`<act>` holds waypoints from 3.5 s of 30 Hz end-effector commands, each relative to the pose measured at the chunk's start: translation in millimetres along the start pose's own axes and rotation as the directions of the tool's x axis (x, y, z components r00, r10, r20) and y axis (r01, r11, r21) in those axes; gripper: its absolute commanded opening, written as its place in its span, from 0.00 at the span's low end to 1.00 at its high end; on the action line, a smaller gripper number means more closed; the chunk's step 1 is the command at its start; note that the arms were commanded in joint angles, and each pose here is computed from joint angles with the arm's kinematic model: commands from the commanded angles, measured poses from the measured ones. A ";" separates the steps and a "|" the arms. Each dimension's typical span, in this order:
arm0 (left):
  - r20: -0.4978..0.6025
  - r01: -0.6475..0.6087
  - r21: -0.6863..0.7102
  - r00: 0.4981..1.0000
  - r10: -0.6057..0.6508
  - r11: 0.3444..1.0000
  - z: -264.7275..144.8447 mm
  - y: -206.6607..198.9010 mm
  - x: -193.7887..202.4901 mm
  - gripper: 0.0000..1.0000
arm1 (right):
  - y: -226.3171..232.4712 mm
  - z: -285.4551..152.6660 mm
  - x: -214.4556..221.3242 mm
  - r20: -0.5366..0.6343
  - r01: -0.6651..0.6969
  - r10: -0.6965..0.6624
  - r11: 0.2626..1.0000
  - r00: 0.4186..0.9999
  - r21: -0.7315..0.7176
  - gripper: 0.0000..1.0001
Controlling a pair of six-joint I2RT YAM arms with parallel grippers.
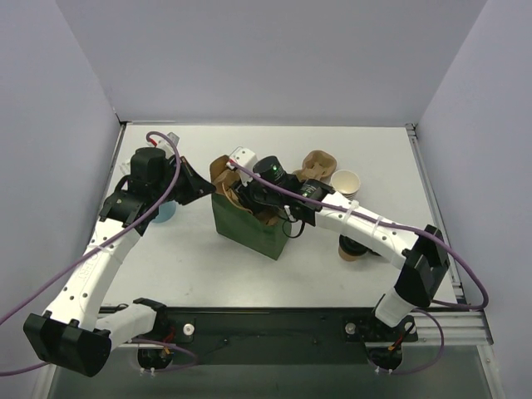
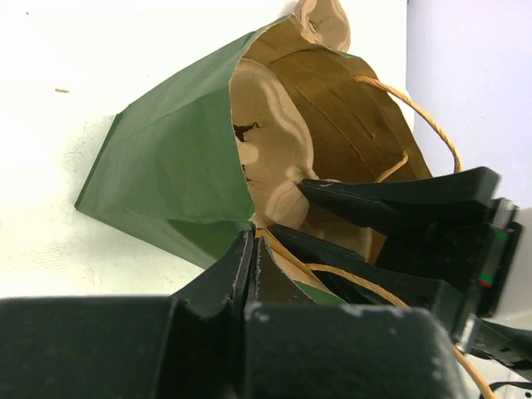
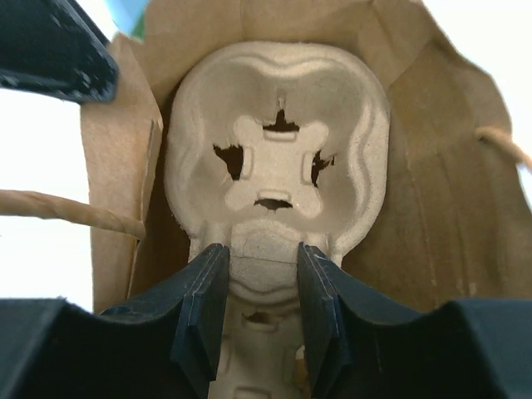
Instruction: Pack the takeout coffee
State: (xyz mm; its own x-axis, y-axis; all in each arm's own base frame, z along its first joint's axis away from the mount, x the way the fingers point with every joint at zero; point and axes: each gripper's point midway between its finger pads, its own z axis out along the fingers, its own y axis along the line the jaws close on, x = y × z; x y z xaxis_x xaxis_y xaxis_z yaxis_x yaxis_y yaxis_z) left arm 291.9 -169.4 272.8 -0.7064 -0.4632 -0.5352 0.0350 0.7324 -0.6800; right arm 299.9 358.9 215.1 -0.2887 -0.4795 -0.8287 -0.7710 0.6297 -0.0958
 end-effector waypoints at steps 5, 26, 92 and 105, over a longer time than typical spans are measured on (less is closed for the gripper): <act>-0.001 -0.035 -0.001 0.999 0.035 0.999 -6.7 -1.0 -0.1 0.00 | -16.9 1.8 13.2 0.002 -0.045 0.045 0.998 0.999 0.043 0.29; 0.137 -0.044 -0.137 0.988 0.063 0.990 -38.8 5.2 -31.2 0.46 | -19.4 2.6 14.5 -0.021 -0.074 0.074 0.997 0.997 -0.010 0.57; 0.001 -0.356 -0.115 0.933 0.359 0.927 -19.3 -29.0 -1.5 0.40 | -74.7 -127.3 34.3 -0.087 -0.535 0.637 0.706 0.766 0.464 0.01; 0.154 -0.338 -0.311 0.904 0.398 0.888 -79.5 -27.4 -54.7 0.65 | -64.7 -116.3 -6.4 0.063 -0.481 0.483 0.838 0.874 0.256 0.00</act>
State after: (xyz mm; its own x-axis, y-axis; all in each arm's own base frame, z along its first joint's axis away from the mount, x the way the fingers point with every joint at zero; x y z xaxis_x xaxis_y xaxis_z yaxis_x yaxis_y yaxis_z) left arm 272.0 -145.3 332.2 -0.5795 -0.1930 -0.7918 0.1101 0.9441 -0.3108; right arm 284.4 238.7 256.4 -0.6994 -0.0935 -0.7086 -0.2676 0.9535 0.1383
